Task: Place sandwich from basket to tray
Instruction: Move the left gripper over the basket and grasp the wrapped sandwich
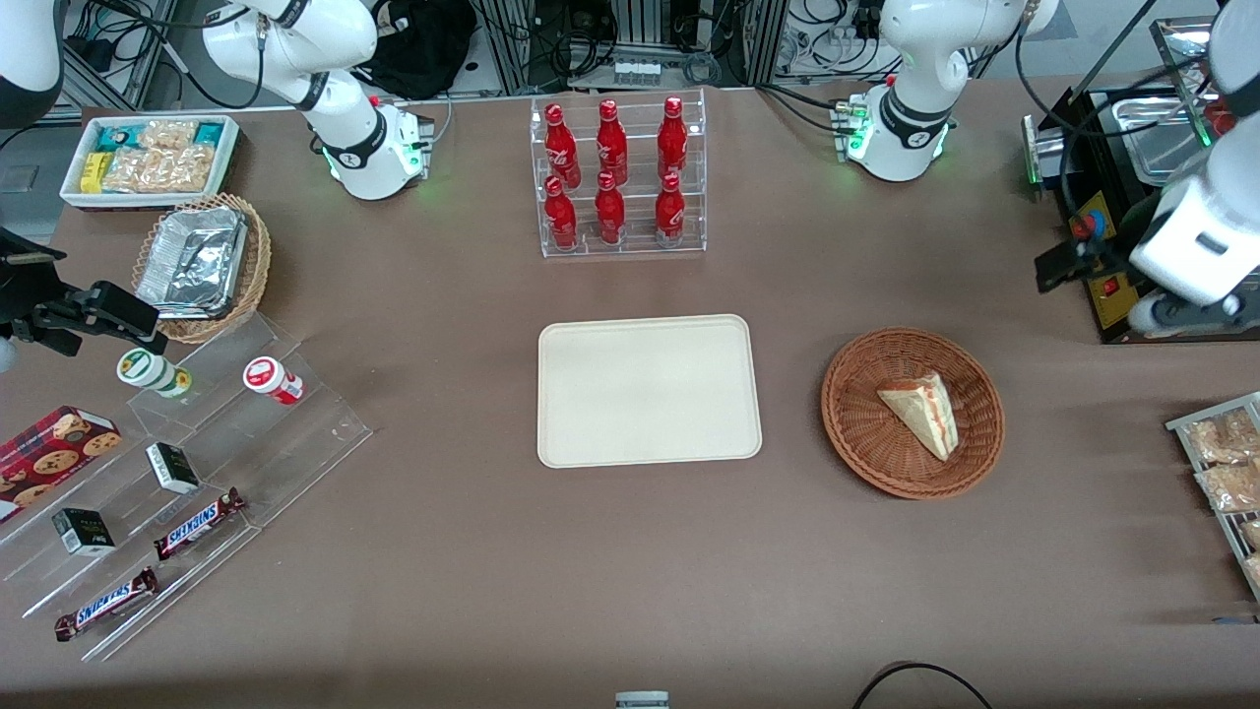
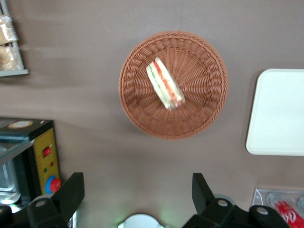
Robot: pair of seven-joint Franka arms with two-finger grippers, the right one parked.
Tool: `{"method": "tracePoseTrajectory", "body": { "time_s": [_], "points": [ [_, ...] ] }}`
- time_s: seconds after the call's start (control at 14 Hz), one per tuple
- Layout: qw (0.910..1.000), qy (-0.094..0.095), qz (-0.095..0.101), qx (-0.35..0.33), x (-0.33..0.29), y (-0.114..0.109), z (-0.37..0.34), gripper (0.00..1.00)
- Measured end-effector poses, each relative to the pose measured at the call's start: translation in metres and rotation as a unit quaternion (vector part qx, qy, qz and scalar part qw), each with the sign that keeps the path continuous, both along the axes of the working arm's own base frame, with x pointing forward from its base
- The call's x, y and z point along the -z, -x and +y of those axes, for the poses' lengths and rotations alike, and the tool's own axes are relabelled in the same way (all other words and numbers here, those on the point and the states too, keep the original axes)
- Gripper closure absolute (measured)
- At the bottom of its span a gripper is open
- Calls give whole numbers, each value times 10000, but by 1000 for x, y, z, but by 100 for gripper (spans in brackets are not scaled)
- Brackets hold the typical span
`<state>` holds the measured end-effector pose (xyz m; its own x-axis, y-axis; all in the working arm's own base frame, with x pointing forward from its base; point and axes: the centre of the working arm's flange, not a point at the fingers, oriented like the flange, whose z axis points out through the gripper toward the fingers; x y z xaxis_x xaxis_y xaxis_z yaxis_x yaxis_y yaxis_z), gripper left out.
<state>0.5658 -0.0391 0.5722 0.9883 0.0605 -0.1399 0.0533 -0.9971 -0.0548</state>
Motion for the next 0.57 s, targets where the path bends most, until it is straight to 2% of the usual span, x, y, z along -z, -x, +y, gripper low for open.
{"method": "tracePoseTrajectory", "body": {
  "time_s": [0.14,0.36,0.57],
  "points": [
    [9997,2,-121,-192,53,-12,-1,0],
    [9953,-35,-385,-892,127,-10,-4,0],
    [9798,-59,-656,-1889,174,0,-5,0]
  ]
}}
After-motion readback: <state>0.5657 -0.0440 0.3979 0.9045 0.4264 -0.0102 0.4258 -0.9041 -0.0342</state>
